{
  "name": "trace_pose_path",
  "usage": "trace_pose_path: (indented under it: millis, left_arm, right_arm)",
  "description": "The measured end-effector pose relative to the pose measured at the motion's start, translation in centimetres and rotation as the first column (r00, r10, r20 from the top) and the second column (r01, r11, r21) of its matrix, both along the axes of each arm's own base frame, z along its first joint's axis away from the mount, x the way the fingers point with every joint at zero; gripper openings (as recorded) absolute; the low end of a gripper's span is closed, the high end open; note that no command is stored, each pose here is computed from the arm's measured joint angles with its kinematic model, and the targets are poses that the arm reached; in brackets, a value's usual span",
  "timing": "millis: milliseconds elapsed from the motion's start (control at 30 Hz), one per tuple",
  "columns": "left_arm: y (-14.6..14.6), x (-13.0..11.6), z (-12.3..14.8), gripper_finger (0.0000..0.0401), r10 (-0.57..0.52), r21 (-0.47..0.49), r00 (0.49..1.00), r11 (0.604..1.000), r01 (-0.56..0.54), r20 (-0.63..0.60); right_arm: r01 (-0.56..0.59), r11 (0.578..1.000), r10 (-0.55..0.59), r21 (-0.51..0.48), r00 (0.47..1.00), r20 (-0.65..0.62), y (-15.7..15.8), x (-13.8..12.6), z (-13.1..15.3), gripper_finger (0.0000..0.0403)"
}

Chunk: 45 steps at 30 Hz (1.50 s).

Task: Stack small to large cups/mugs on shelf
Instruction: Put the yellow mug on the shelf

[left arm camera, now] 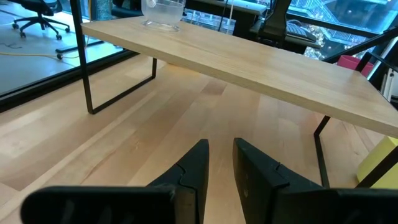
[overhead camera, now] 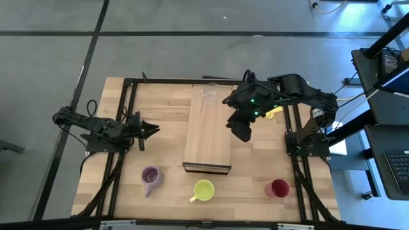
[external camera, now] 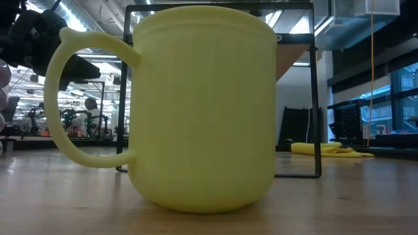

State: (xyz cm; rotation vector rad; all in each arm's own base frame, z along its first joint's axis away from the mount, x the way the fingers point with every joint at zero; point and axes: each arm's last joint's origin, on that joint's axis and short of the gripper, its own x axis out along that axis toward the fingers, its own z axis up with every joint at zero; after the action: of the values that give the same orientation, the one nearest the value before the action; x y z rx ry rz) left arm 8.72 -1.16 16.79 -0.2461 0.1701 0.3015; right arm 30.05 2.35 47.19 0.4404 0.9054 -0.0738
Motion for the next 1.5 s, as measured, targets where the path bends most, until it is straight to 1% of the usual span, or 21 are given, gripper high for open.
trace_pose_path:
  millis: [167,267,333,467,600,667,767,867,967,1067,1233,1400,1500]
  left_arm:
    - [0.0,0.0,0.0,0.0068,0.000,0.000,1.000,1.000,0.000,0.000]
    - [0.0,0.0,0.0,0.0068,0.000,0.000,1.000,1.000,0.000,0.000]
    - [0.0,0.0,0.0,0.0068,0.000,0.000,1.000,1.000,0.000,-0.001]
    - [0.0,0.0,0.0,0.0068,0.000,0.000,1.000,1.000,0.000,0.000]
    - [0.0,0.0,0.0,0.0068,0.000,0.000,1.000,1.000,0.000,0.000]
    - [0.0,0.0,0.0,0.0068,0.000,0.000,1.000,1.000,0.000,0.000]
    - [0.0,0.0,0.0,0.0068,0.000,0.000,1.000,1.000,0.000,0.001]
    - [0.0,0.0,0.0,0.0068,0.000,0.000,1.000,1.000,0.000,0.000]
    - [0.0,0.0,0.0,0.0068,0.000,0.000,1.000,1.000,0.000,0.000]
    - [0.0,0.0,0.0,0.0068,0.000,0.000,1.000,1.000,0.000,0.000]
    - [0.0,0.0,0.0,0.0068,0.000,0.000,1.000,1.000,0.000,0.000]
    - [0.0,0.0,0.0,0.0068,0.000,0.000,1.000,1.000,0.000,-0.001]
    - [0.0,0.0,0.0,0.0068,0.000,0.000,1.000,1.000,0.000,0.000]
  right_arm:
    - [0.021,1.000,-0.022,0.017,0.999,0.045,0.0,0.4,0.3,0.0117]
    - [0.009,1.000,-0.010,0.025,0.998,0.069,0.4,0.5,0.5,0.0117]
    - [-0.008,0.999,0.004,0.052,0.997,0.077,0.9,0.5,0.6,0.0117]
    - [-0.081,0.988,0.073,0.133,0.995,0.060,2.9,0.5,0.4,0.0117]
    - [-0.130,0.977,0.129,0.169,0.992,0.015,6.0,0.5,-0.3,0.0117]
    - [-0.130,0.979,0.137,0.158,0.990,-0.034,7.6,0.5,-1.0,0.0117]
    - [-0.103,0.988,0.119,0.118,0.983,-0.137,9.9,0.8,-2.7,0.0117]
    - [-0.078,0.990,0.102,0.114,0.969,-0.223,12.3,1.7,-4.7,0.0117]
    - [-0.016,0.989,0.053,0.148,0.967,-0.250,14.8,3.1,-6.5,0.0117]
    - [-0.001,0.987,0.041,0.158,0.967,-0.253,16.6,4.3,-8.0,0.0117]
    - [0.114,0.991,-0.089,0.070,0.950,-0.299,17.2,5.3,-10.1,0.0117]
    - [0.147,0.988,-0.122,0.046,0.927,-0.355,17.7,7.0,-12.8,0.0117]
    - [0.156,0.987,-0.130,0.030,0.903,-0.410,18.3,8.3,-15.3,0.0117]
